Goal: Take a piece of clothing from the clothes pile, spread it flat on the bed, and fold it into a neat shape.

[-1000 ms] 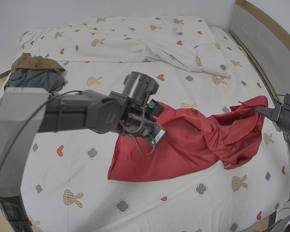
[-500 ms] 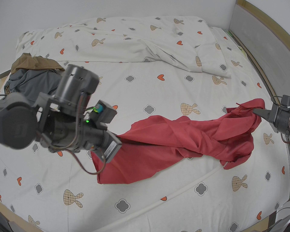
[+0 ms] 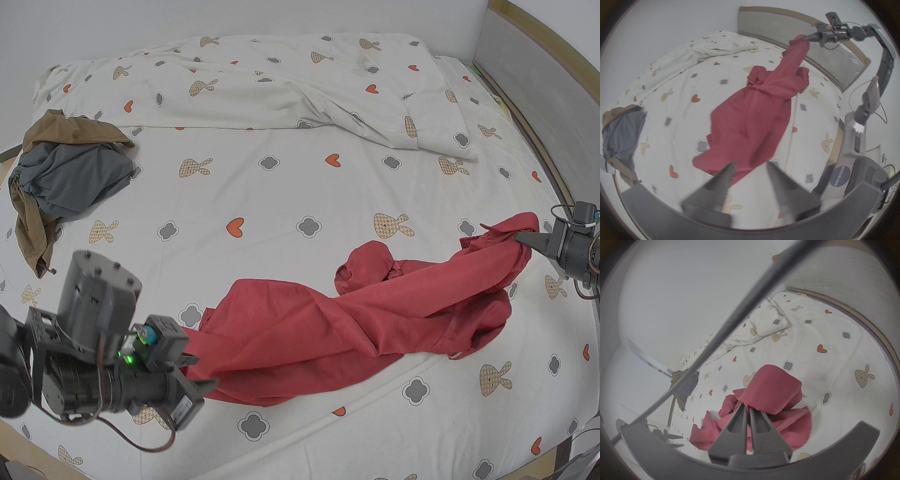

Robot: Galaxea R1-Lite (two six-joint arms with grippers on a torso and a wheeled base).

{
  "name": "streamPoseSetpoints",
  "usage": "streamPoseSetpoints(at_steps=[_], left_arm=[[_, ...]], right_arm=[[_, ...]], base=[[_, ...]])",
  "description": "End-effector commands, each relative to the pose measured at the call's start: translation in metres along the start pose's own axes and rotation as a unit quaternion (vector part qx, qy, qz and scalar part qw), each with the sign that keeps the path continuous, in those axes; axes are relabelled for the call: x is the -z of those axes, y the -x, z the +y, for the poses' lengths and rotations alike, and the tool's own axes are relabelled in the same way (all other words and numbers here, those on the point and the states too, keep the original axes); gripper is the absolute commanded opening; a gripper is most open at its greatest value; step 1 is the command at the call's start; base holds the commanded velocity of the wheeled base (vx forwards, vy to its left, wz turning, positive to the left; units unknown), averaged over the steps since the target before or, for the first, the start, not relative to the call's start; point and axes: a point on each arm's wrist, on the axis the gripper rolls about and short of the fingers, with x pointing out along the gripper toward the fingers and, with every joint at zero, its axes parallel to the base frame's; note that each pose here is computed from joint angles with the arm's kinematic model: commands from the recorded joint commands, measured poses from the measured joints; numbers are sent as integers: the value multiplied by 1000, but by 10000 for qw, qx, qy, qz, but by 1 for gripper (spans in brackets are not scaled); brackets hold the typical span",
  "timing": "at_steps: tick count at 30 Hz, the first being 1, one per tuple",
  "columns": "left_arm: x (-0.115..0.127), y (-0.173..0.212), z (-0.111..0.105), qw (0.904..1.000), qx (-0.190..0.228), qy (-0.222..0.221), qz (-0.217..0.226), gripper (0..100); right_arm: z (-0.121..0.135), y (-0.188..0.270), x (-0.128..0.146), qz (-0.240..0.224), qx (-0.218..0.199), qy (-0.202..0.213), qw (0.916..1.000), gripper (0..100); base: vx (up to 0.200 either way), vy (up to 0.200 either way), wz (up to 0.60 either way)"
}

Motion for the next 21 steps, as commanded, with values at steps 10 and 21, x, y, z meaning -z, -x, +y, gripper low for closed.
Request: streamPoseSetpoints(at_steps=[10, 21], left_arm=[[-3, -8, -30, 9988, 418, -181, -155, 100], [-60, -75, 19, 9971, 170, -709, -233, 100]], right_arm=[[-1, -6, 3, 120, -1, -17, 9999, 0], [2, -9, 10, 260, -85, 21, 9996, 0]], base=[[0, 0, 0], [0, 0, 0]])
